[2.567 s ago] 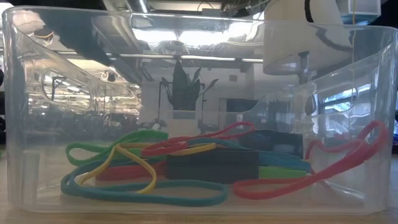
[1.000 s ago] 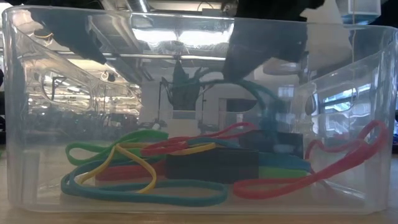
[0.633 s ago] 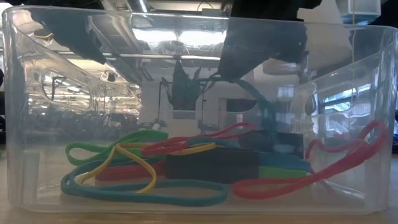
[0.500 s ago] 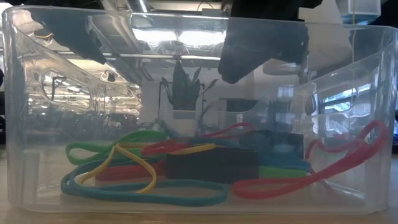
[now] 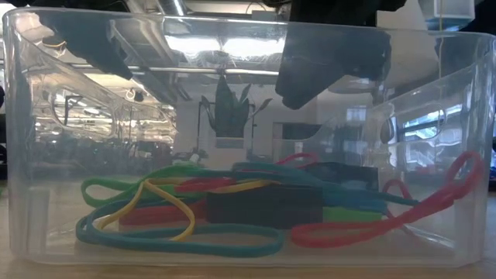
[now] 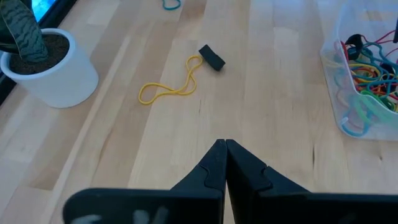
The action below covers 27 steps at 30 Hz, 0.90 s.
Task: Pick and place rubber bands into bin
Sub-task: Put the yellow rubber band into the transparent bin
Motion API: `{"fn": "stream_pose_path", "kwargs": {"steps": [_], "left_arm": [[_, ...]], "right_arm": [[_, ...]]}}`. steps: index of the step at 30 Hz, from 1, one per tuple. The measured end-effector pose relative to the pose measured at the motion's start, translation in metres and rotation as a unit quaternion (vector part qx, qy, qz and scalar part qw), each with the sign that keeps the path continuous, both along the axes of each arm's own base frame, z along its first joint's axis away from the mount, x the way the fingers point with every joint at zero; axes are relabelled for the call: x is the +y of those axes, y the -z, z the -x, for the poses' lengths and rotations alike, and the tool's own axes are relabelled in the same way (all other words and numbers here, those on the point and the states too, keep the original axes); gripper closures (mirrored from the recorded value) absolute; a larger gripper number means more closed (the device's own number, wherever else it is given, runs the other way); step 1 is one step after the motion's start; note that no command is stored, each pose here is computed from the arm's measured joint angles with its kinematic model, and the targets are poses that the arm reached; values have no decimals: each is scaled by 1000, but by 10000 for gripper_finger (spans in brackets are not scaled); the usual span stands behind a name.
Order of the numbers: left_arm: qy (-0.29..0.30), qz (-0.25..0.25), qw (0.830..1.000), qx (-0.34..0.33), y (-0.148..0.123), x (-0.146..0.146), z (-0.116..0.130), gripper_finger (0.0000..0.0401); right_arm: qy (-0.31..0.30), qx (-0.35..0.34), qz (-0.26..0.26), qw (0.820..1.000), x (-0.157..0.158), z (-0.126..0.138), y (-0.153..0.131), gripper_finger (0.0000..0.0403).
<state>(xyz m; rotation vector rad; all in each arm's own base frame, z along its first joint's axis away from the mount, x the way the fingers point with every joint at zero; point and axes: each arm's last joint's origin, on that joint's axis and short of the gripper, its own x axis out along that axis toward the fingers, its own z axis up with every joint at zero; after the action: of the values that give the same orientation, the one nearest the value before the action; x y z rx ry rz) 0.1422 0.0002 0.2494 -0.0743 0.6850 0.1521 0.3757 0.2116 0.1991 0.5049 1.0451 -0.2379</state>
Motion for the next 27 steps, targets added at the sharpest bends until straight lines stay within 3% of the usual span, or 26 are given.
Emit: {"fn": "stream_pose_path", "kwargs": {"steps": [5, 10, 15, 27], "left_arm": [[3, -3, 1000, -4, -1, 0, -1, 399], [2, -3, 1000, -18, -3, 0, -2, 399], [2, -2, 999, -49, -8, 0, -6, 399], [2, -5, 1000, -27, -1, -1, -23, 399]], "right_arm": [[-12, 5, 11, 1000, -2, 4, -6, 393], [-39, -1, 44, 998, -10, 13, -17, 398], [-37, -28, 44, 998, -30, 32, -25, 400], [3, -172, 1, 985, -103, 127, -16, 401]]}}
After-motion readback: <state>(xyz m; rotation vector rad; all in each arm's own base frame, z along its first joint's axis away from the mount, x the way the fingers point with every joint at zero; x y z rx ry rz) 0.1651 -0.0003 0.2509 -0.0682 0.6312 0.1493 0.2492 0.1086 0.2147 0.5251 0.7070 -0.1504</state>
